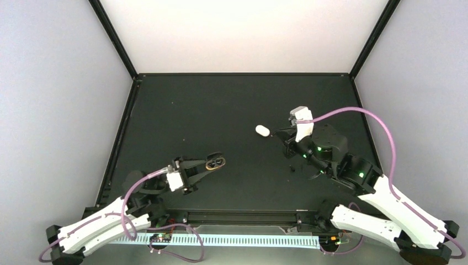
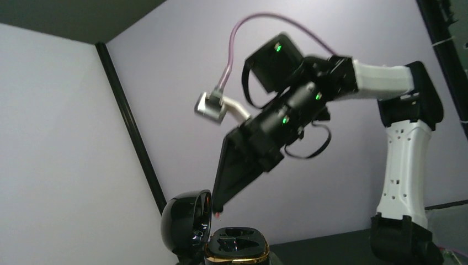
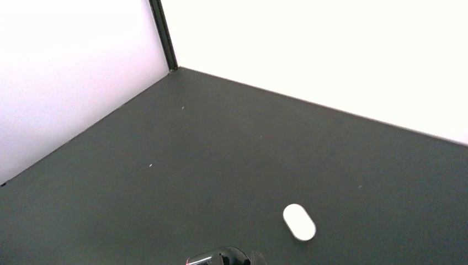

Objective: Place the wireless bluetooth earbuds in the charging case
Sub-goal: Place the earbud in the charging case.

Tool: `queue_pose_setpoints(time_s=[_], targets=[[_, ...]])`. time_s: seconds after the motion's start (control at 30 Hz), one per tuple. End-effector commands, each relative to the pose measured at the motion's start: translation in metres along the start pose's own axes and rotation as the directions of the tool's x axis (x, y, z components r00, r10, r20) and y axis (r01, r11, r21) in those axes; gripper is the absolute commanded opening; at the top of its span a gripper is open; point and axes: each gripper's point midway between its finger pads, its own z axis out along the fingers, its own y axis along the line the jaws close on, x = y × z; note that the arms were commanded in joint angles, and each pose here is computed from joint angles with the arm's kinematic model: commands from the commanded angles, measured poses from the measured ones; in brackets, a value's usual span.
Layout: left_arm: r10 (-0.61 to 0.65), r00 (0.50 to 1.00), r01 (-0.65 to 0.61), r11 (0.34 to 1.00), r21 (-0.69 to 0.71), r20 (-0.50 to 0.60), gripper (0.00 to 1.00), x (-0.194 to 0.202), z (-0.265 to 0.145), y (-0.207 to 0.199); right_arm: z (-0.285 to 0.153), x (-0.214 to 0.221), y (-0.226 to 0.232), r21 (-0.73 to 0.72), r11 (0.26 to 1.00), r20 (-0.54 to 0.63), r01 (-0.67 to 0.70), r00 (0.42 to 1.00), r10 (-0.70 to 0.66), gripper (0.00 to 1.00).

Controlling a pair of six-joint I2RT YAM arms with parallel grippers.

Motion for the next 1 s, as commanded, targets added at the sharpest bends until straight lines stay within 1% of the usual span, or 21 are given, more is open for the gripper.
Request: queue_pose_setpoints(time_s=[0.0,0.07,0.23,0.43,0.6,0.67,0.97], targets=[[0.018,0.994,-0.011,0.998,-0.064,0.111,0.02,-0.016,0.018,0.017,-0.021,-0.008,-0.013,0.061,0.988,-0.012,0.145,0.989,-0.144,0.01],[0.007,0.996,-0.002,0.998,-0.062,0.092,0.02,-0.004,0.031,0.019,-0.030,-0.022,-0.014,0.065,0.984,0.034,0.167,0.985,-0.169,0.01],[-0.006,0.997,0.011,0.998,-0.056,0.082,0.01,0.010,0.055,0.023,-0.042,-0.055,-0.010,0.073,0.972,0.152,0.224,0.960,-0.233,0.01],[0.017,0.999,-0.013,0.996,-0.085,0.049,0.01,0.019,0.068,0.032,-0.052,-0.086,0.004,0.048,0.954,0.261,0.295,0.919,-0.297,0.01],[0.025,0.999,-0.021,0.991,-0.130,0.029,0.01,0.031,0.073,0.040,-0.050,-0.093,0.019,0.045,0.926,0.298,0.374,0.880,-0.370,0.01],[0.010,1.000,-0.007,0.990,-0.144,0.021,0.01,0.040,0.077,0.045,-0.048,-0.094,0.028,0.054,0.909,0.304,0.413,0.860,-0.409,0.01],[-0.015,0.998,0.023,0.989,-0.143,0.057,0.02,0.041,0.094,0.060,-0.050,-0.106,0.045,0.165,0.847,0.345,0.506,0.775,-0.530,0.01]])
